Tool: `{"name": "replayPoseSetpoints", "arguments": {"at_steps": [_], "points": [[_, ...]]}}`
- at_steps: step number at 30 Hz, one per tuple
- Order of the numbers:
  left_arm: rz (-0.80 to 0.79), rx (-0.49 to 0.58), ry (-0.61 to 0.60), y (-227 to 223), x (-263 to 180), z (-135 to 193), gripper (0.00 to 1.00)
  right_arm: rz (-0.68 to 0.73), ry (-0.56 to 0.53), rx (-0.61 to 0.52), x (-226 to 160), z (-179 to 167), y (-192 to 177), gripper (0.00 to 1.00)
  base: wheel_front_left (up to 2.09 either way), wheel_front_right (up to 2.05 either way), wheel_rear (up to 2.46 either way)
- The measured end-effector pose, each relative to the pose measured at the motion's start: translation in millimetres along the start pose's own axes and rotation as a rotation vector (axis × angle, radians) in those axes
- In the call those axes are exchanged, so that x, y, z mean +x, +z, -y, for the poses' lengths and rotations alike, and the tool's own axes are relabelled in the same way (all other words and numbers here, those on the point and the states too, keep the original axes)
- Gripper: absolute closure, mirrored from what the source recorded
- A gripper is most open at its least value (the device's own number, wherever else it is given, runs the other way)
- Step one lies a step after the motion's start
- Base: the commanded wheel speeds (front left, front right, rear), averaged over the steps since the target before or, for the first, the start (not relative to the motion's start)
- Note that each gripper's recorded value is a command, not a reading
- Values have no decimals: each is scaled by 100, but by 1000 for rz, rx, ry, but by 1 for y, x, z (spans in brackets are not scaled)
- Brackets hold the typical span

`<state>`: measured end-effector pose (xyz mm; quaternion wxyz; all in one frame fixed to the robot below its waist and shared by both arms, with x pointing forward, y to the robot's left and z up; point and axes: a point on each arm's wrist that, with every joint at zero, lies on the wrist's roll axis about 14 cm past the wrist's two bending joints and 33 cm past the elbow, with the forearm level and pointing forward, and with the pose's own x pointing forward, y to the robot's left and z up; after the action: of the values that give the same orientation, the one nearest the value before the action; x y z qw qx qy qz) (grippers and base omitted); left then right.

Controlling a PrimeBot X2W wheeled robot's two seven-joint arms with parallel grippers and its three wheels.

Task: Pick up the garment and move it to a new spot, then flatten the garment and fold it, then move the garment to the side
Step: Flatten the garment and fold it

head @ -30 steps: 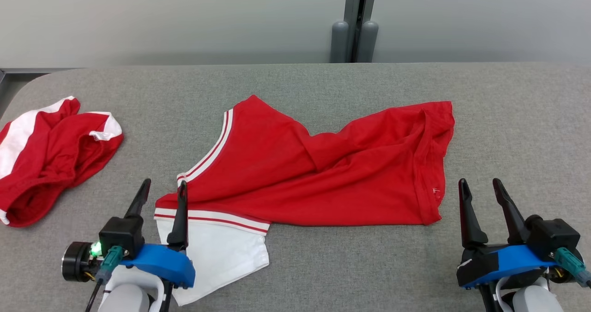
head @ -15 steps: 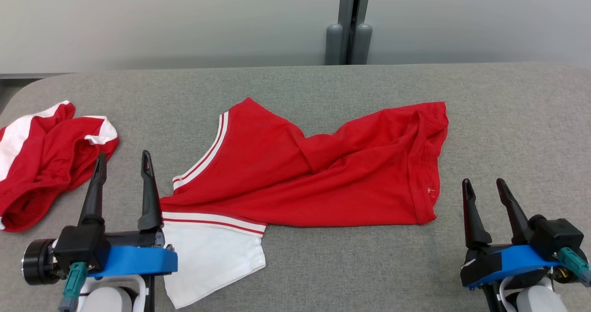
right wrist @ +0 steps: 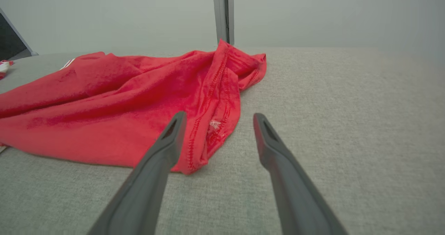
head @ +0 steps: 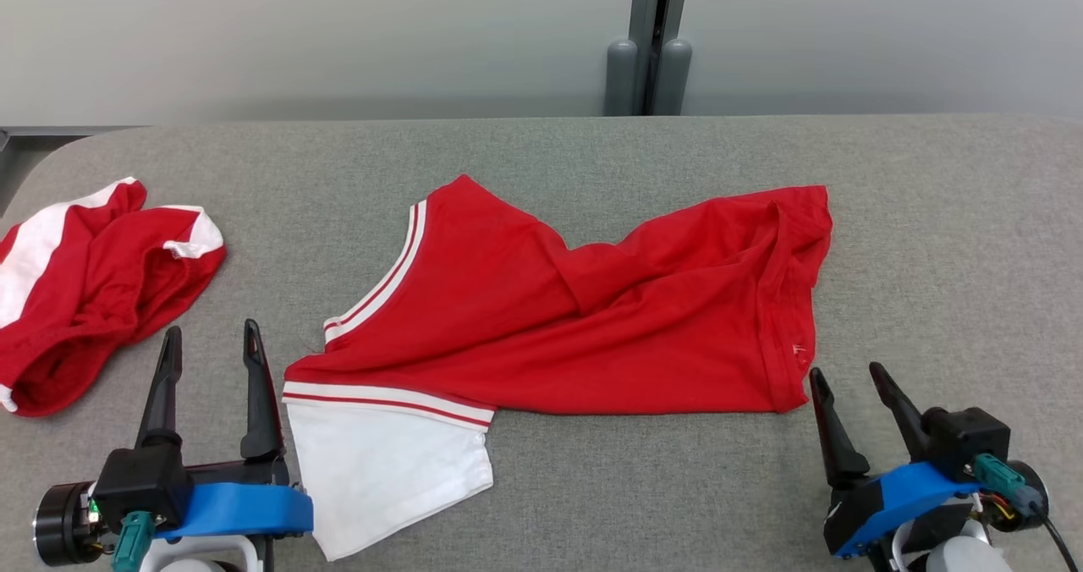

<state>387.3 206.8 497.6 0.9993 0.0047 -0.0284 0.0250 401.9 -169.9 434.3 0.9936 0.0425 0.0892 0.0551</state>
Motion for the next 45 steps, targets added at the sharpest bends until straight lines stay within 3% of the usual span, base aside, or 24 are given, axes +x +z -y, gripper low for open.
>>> {"name": "replayPoseSetpoints", "arguments": {"at_steps": [15, 16, 17, 18, 19, 25, 34, 45], "points": [[-9, 3, 17, -3, 0, -6, 0, -187, 134, -86, 20, -27, -41, 0, 0, 0, 0], [-11, 3, 19, -4, 0, -7, 0, -194, 142, -85, 21, -30, -43, 11, 0, 0, 0], [-13, 5, 20, -4, 0, -8, 0, -201, 149, -81, 22, -32, -46, 56, 0, 0, 0], [-15, 7, 22, -5, -1, -8, 0, -205, 152, -73, 23, -34, -48, 85, 0, 0, 0], [-17, 5, 23, -6, -1, -9, 0, -213, 158, -72, 24, -36, -50, 100, 0, 0, 0], [-15, 9, 24, -5, 1, -9, 0, -168, 190, -63, 32, -47, -42, 100, 0, 0, 0], [-14, 2, -4, -5, -1, 1, 0, -113, 226, -20, 8, -54, -31, 100, 0, 0, 0], [-29, -10, -64, -11, 4, 21, 0, -321, 231, 105, -55, -39, -44, 100, 0, 0, 0]]}}
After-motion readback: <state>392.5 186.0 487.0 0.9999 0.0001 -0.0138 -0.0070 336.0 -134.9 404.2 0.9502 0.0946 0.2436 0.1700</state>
